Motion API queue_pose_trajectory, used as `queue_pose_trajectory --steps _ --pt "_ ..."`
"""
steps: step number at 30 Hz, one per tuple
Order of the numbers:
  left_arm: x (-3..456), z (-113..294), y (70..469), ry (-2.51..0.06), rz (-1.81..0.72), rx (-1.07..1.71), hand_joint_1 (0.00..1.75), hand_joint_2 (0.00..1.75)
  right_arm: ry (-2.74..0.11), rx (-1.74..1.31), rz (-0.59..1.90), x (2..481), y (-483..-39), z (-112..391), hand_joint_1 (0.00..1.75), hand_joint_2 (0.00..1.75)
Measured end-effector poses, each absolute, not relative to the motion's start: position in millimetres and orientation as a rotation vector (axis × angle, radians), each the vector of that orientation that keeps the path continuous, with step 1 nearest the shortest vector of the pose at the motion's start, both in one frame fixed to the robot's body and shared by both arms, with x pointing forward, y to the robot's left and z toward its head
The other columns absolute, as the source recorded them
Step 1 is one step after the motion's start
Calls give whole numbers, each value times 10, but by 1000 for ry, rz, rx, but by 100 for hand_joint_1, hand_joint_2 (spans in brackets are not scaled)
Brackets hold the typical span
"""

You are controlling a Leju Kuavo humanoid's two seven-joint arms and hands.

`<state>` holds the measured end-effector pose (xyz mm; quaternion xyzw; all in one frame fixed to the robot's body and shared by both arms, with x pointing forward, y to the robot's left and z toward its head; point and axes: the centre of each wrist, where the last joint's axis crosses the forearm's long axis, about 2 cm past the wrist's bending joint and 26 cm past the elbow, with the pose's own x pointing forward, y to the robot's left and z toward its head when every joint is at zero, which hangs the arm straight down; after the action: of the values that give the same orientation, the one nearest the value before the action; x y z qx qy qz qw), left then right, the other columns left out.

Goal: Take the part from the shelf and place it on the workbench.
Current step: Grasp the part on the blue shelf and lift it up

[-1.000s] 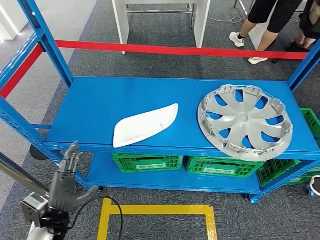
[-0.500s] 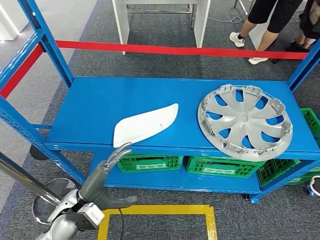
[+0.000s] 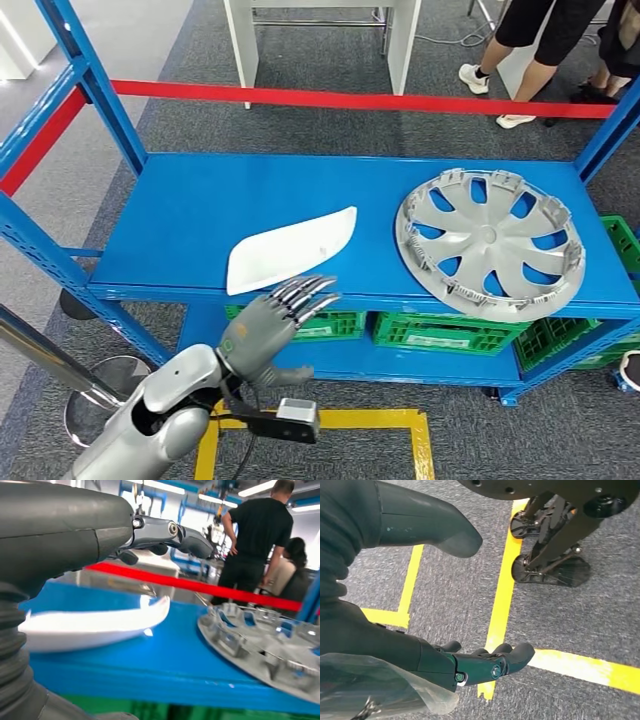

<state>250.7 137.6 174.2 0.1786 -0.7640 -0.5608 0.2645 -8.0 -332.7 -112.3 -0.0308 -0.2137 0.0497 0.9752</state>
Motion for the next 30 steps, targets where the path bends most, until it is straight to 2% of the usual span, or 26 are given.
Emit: queue_pose_trajectory --steps 7,15,23,30 --pt "2691 1857 1096 -2001 -1588 698 0 175 -436 -60 120 -29 -3335 -1121 0 175" --pt "2844 1808 888 -1855 -1667 851 0 175 -439 -61 126 15 -3336 -1120 0 175" --pt "2979 1715 834 -1720 -1719 961 0 175 -428 -68 142 21 -3338 -1119 0 175" --pt "3187 1456 963 -1525 -1803 1067 0 175 -423 -74 148 24 -3340 -1119 0 175"
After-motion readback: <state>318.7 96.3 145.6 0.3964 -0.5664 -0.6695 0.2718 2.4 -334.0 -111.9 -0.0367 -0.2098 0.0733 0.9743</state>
